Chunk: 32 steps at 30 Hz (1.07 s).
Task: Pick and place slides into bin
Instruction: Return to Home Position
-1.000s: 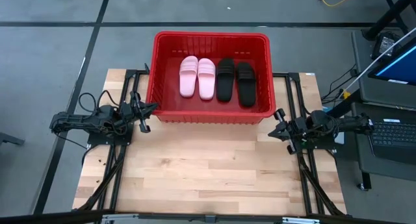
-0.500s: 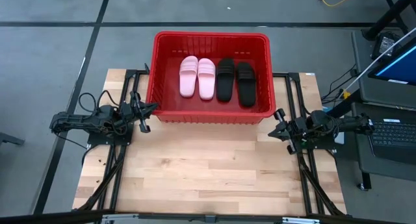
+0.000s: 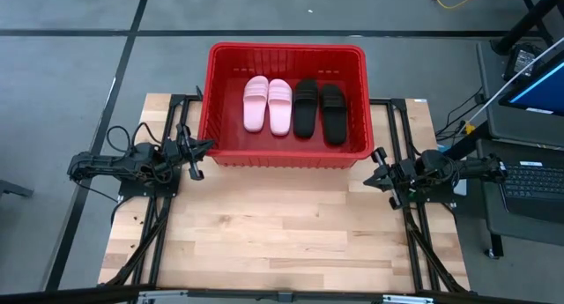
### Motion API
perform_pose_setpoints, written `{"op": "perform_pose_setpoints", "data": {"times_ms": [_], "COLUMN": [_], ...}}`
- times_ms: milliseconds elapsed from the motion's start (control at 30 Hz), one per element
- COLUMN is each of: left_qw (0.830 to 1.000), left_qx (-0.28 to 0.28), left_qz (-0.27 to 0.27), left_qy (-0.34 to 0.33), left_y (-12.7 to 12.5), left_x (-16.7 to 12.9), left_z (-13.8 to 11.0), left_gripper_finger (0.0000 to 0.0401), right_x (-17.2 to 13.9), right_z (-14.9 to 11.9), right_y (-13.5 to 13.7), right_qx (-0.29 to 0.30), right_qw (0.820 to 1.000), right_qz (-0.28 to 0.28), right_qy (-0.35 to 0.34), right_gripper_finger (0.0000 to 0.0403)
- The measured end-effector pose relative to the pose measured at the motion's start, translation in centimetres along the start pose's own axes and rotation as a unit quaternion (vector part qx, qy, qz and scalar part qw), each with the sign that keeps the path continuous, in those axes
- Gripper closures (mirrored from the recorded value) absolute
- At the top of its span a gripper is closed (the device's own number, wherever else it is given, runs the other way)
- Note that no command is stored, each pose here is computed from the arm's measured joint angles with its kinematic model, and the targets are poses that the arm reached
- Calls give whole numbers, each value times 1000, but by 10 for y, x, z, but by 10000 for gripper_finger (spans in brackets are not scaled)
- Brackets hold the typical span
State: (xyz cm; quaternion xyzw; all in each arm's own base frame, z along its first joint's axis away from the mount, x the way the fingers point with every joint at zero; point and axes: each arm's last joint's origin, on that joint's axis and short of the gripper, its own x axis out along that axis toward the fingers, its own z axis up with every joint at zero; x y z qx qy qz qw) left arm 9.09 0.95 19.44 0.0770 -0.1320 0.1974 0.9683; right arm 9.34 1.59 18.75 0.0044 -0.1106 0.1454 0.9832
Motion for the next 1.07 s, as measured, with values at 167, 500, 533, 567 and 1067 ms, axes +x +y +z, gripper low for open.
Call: {"op": "perform_pose_setpoints", "data": {"times_ms": [167, 500, 533, 567, 1067], "left_qw": [1000, 1000, 1000, 1000, 1000], "left_qx": [0, 0, 0, 0, 0], "left_qz": [0, 0, 0, 0, 0], "left_qy": [0, 0, 0, 0, 0], "left_y": [0, 0, 0, 0, 0], "left_x": [0, 0, 0, 0, 0], "left_z": [0, 0, 0, 0, 0], "left_gripper_finger": [395, 389, 388, 388, 389], "right_x": [0, 0, 0, 0, 0], "right_z": [0, 0, 0, 0, 0], "right_y": [0, 0, 0, 0, 0], "right_qx": [0, 0, 0, 0, 0], "right_qw": [1000, 1000, 1000, 1000, 1000], "right_qz": [0, -1, -1, -1, -1], "right_qy": [0, 0, 0, 0, 1], "right_gripper_finger": [395, 395, 395, 395, 395]}}
